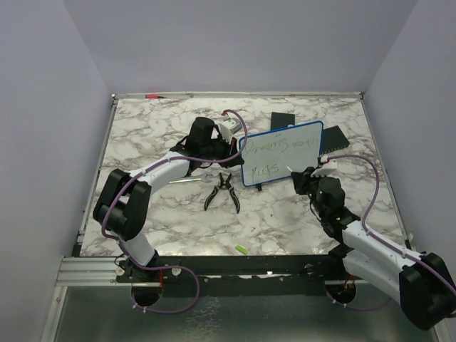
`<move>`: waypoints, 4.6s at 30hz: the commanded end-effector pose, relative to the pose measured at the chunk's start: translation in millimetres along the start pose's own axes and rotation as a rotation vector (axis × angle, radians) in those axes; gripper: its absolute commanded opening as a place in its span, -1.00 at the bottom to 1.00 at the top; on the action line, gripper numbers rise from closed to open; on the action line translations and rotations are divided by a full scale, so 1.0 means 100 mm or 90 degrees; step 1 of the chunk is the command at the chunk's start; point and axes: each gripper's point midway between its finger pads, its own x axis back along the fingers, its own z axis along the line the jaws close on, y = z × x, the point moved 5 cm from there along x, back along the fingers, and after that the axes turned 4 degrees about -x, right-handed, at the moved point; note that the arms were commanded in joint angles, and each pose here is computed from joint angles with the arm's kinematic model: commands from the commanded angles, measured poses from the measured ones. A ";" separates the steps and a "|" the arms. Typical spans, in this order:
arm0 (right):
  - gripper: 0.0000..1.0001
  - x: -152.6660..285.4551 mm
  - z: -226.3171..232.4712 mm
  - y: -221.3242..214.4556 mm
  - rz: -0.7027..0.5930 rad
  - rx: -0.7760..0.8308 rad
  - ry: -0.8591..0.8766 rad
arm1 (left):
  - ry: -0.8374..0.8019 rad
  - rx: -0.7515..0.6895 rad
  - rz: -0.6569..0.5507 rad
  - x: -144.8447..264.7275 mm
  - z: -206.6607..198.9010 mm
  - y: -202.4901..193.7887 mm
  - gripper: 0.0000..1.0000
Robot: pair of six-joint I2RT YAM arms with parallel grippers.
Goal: Write a sentence on the whiteboard
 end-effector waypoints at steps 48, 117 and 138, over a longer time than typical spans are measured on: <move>-0.98 -0.23 -0.02 -0.20 0.064 0.001 -0.028 | 0.021 -0.012 0.022 -0.02 0.03 -0.06 -1.00; -0.98 -0.19 -0.19 -0.18 0.052 -0.009 -0.116 | 0.020 -0.009 0.026 -0.04 0.04 -0.09 -1.00; -0.98 -0.11 -0.16 -0.01 0.016 -0.008 -0.105 | 0.021 -0.008 0.025 -0.04 0.04 -0.09 -1.00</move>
